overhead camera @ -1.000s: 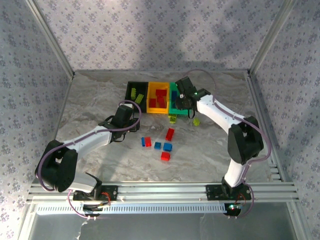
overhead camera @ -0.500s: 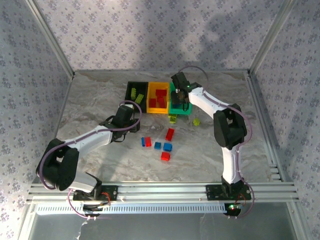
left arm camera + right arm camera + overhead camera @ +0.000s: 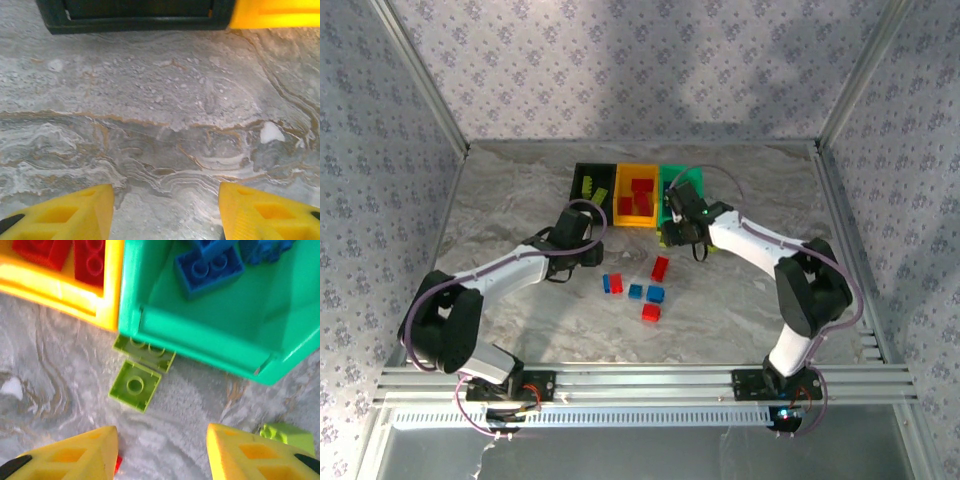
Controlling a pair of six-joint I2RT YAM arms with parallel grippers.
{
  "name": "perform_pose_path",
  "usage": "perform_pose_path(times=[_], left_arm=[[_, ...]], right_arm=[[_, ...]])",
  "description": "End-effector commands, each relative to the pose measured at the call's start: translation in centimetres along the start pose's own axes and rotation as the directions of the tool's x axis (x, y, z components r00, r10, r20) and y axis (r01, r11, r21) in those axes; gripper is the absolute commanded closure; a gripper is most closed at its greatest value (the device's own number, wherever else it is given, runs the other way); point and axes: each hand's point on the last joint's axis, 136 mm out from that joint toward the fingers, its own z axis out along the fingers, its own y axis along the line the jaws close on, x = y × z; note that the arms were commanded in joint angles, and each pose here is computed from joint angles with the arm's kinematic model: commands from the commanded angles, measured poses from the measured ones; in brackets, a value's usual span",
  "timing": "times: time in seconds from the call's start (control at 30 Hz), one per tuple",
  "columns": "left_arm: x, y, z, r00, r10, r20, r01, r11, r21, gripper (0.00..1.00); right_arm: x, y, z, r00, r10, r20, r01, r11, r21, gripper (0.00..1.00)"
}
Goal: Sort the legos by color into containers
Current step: Pick up the lego from the center of the table.
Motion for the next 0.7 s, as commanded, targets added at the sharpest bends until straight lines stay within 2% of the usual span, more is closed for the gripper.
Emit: perform_pose_path(times=[0.0, 0.17, 0.3, 0.67], left_arm=[[1.7, -1.9, -1.4, 0.997, -0.008, -0.08, 0.016, 0.996, 0.092, 0.43], [4.6, -4.5, -2.6, 0.989, 0.045, -0.141, -0.028, 0.992, 0.122, 0.44], [6.1, -7.5, -4.0, 0.982, 0.128, -0.138, -0.109, 0.985, 0.136, 0.45], [6.5, -12.9, -5.6, 0.955, 0.252, -0.155, -0.235, 0.965, 0.12, 0.44]], right_arm=[[1.2, -0.8, -0.8, 1.0, 0.011, 0.021, -0.011, 1.0, 0.009, 0.48], [2.9, -1.7, -0.5, 0.999, 0.026, 0.037, -0.027, 0.999, 0.022, 0.48], [3.8, -2.4, -0.2, 0.999, 0.031, 0.038, -0.032, 0.999, 0.028, 0.48], [5.3, -4.2, 0.1, 0.994, 0.092, 0.061, -0.092, 0.996, -0.001, 0.48]])
